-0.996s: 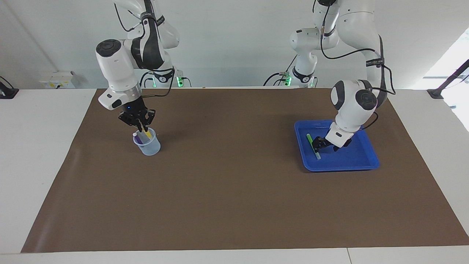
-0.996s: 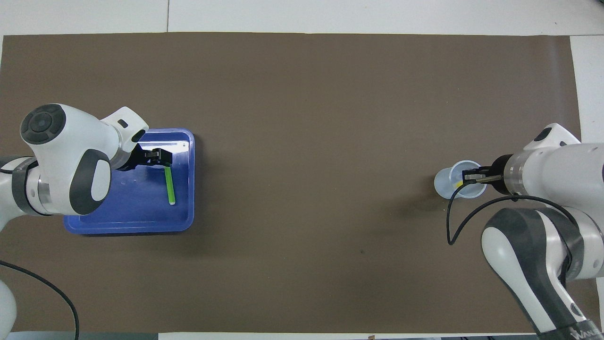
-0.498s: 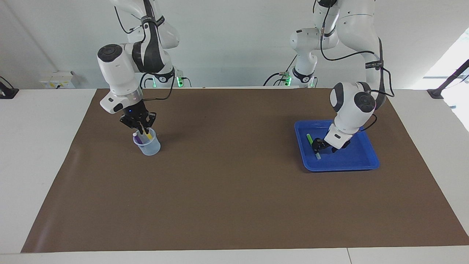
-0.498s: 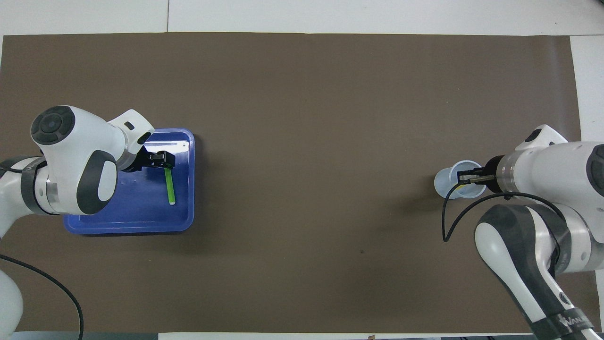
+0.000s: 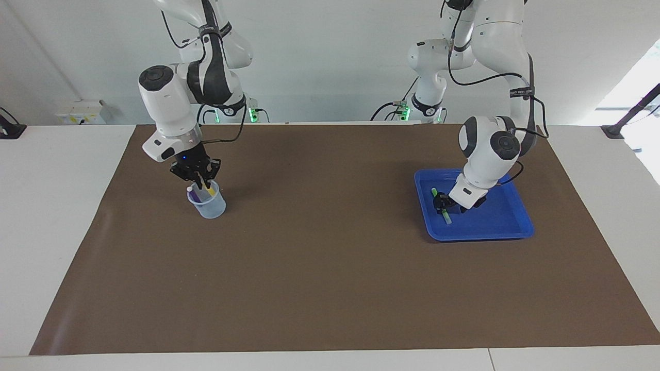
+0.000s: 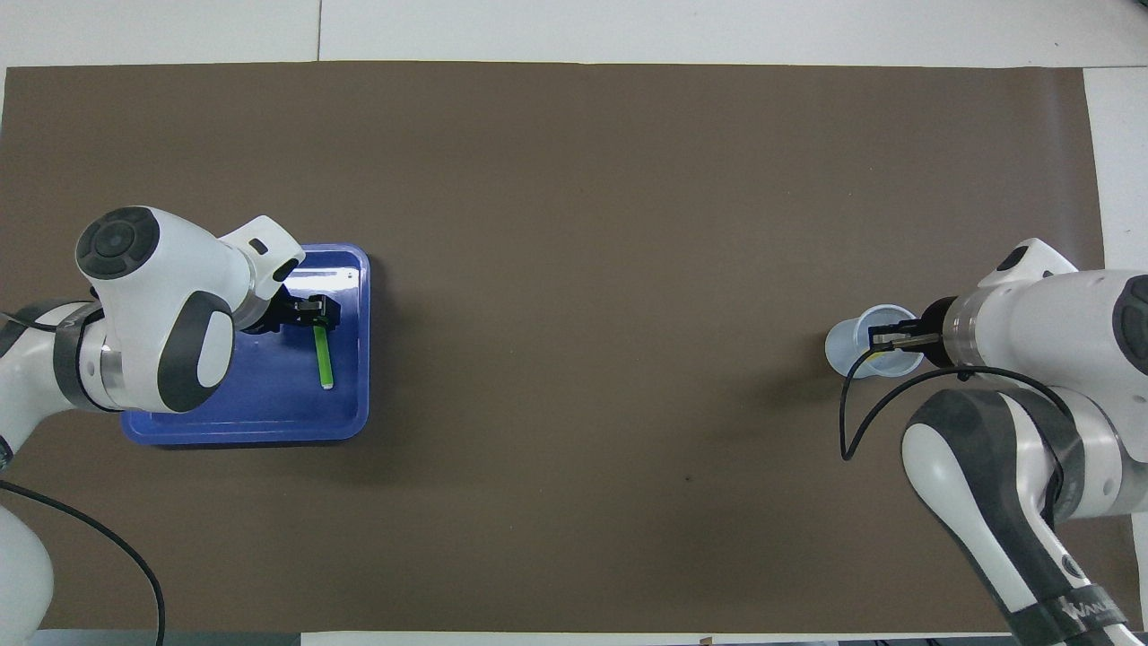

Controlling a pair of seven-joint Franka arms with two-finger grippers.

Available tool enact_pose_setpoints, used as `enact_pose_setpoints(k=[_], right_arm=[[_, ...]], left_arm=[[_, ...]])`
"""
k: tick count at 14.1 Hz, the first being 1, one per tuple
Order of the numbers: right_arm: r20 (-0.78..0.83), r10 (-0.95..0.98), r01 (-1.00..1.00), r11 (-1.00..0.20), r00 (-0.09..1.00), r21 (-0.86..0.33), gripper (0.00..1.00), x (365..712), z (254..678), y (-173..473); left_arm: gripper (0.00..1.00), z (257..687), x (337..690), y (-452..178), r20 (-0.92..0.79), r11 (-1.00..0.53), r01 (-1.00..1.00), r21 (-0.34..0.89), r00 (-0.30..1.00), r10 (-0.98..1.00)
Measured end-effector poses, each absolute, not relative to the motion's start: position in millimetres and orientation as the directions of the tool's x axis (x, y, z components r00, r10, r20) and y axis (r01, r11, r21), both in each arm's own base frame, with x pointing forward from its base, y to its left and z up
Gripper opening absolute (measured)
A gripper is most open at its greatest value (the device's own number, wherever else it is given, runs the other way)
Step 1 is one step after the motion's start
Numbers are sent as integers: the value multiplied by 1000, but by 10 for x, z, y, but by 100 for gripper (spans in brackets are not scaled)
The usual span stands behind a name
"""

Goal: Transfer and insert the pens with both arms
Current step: 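Insert the yellow pen into the cup while the left gripper grasps green pen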

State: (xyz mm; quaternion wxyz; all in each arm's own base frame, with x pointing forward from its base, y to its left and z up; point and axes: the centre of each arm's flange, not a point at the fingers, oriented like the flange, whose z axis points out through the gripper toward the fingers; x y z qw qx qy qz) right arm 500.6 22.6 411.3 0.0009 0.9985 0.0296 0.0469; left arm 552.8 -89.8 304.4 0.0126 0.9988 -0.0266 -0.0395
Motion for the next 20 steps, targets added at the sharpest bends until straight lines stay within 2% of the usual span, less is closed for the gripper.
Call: enact_pose_setpoints(k=[1,2,3,4,5,6,7,10,15,20], right_arm=[[94,58,58,-998,994,4,67,5007,4113,221],[94,57,57,-998,994,4,72,5007,4114,215],[95,55,55,-998,994,4,73,5011,4120,207],[99,55,54,-999,994,4,78,5021,4140,203],[109,54,54,-999,993,4,78,5042,4186,203],[122,54,54,-999,991,4,84,5071,4247,203],[134,54,54,-999,990,5,94,5100,4318,203],[136,51,51,-999,989,4,100,5185,4614,193],[112,30,30,-1000,993,1,100,5288,5488,88],[66,12,12,-1000,998,-1,100,5436,6095,44]], left_arm=[[49,3041,5525,-898,-81,-998,-52,27,995,-54],[41,3041,5524,-898,-82,-998,-52,27,995,-54],[40,3040,5524,-898,-82,-998,-52,27,995,-54],[33,3040,5524,-897,-82,-998,-52,27,995,-54],[33,3040,5524,-897,-82,-998,-52,27,995,-54],[23,3040,5524,-896,-83,-998,-52,27,995,-54],[18,3040,5524,-895,-83,-998,-52,27,995,-54],[18,3040,5526,-881,-83,-998,-49,26,995,-51],[18,3062,5532,-816,-107,-999,-38,23,993,-40],[18,3527,5738,-771,-159,-999,-1,43,987,-8]])
